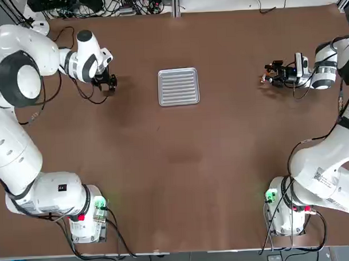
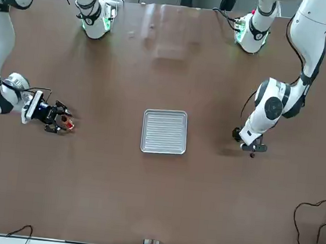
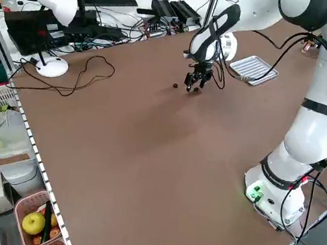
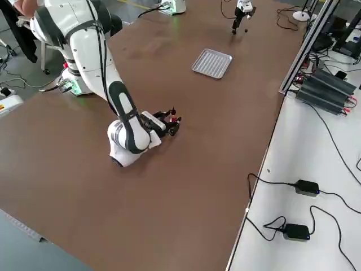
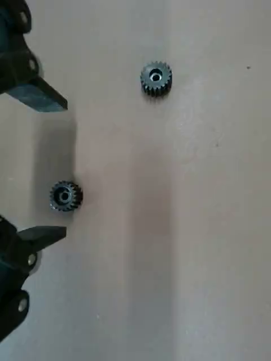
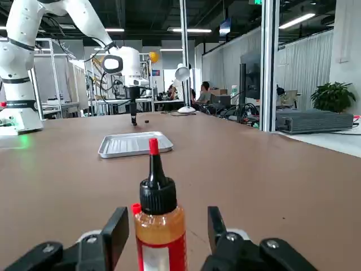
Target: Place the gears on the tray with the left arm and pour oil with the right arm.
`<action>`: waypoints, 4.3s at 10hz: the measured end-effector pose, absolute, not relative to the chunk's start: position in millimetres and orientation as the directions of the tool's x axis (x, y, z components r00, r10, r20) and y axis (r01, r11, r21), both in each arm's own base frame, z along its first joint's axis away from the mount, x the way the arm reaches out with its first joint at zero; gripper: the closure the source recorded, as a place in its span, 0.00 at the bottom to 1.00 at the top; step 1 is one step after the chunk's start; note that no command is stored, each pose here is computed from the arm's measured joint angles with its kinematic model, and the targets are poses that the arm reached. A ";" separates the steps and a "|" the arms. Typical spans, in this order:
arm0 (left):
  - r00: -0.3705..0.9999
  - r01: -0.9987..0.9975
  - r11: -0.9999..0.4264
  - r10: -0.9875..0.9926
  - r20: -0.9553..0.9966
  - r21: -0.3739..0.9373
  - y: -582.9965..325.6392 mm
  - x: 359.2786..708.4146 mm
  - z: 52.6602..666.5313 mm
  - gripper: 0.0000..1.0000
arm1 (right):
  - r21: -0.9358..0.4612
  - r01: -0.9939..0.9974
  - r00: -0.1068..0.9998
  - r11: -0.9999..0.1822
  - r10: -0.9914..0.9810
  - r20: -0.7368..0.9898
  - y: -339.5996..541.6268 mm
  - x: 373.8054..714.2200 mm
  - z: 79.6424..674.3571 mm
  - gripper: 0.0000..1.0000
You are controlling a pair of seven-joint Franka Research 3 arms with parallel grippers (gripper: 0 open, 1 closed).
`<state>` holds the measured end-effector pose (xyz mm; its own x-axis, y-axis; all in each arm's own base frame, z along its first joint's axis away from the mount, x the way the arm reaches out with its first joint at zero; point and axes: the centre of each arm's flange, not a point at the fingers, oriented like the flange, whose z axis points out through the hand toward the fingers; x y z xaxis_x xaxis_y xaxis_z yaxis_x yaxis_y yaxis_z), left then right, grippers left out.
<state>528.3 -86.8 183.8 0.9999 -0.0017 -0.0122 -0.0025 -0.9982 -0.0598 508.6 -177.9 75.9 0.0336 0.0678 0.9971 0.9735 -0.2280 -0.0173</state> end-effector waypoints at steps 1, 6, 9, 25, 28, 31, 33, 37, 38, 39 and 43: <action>1.000 -0.003 -0.998 -0.003 -0.012 -0.059 -87.8 527.7 183.4 0.12 | -0.017 0.973 0.034 -0.228 0.068 0.997 -178.0 508.7 75.9 0.41; 1.000 -0.006 -0.999 -0.006 0.012 -0.036 -91.3 524.5 171.6 0.14 | -0.020 0.972 0.036 -0.233 0.068 0.997 -180.3 507.5 74.3 0.59; 1.000 -0.005 -0.999 -0.006 0.012 -0.035 -91.5 524.4 170.3 0.15 | -0.020 0.972 0.037 -0.233 0.066 0.997 -181.0 507.5 73.5 0.66; 0.997 0.064 -0.998 0.063 0.051 -0.002 -123.8 528.8 187.2 0.75 | -0.162 0.976 0.166 -0.149 0.013 0.986 -180.0 569.4 157.4 0.66; 0.983 0.177 -0.982 0.180 0.042 0.059 -231.6 526.9 230.6 0.75 | -0.207 0.969 0.213 -0.132 0.028 0.977 -170.7 581.3 190.0 0.66; 0.956 0.285 -0.951 0.291 0.029 0.117 -329.7 519.4 272.7 0.75 | -0.217 0.970 0.223 -0.106 0.043 0.974 -154.2 589.0 209.6 0.66; 0.942 0.330 -0.931 0.335 0.003 0.153 -378.0 513.5 269.2 0.75 | -0.231 0.970 0.236 -0.079 0.052 0.970 -130.5 586.6 212.1 0.66; 0.936 0.351 -0.917 0.349 -0.046 0.188 -438.4 503.4 252.1 0.75 | -0.324 0.945 0.326 -0.048 0.069 0.943 -97.6 590.3 213.4 0.66; 0.938 0.347 -0.918 0.342 -0.058 0.193 -456.6 495.9 246.9 0.75 | -0.344 0.938 0.346 -0.036 0.072 0.935 -88.0 591.8 213.2 0.66; 0.939 0.344 -0.918 0.338 -0.065 0.194 -472.0 489.2 240.8 0.75 | -0.352 0.936 0.353 -0.021 0.076 0.933 -76.7 593.1 212.7 0.66; 0.945 0.326 -0.934 0.325 -0.026 0.144 -488.9 481.7 210.3 0.75 | -0.372 0.925 0.366 0.075 0.090 0.926 -1.6 596.6 209.9 0.66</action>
<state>481.7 -488.9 210.3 0.9452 0.3254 -0.0260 0.3256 -0.9345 0.1438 596.6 -1.6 209.9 0.3655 0.0901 0.9264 0.9251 0.0750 -0.3723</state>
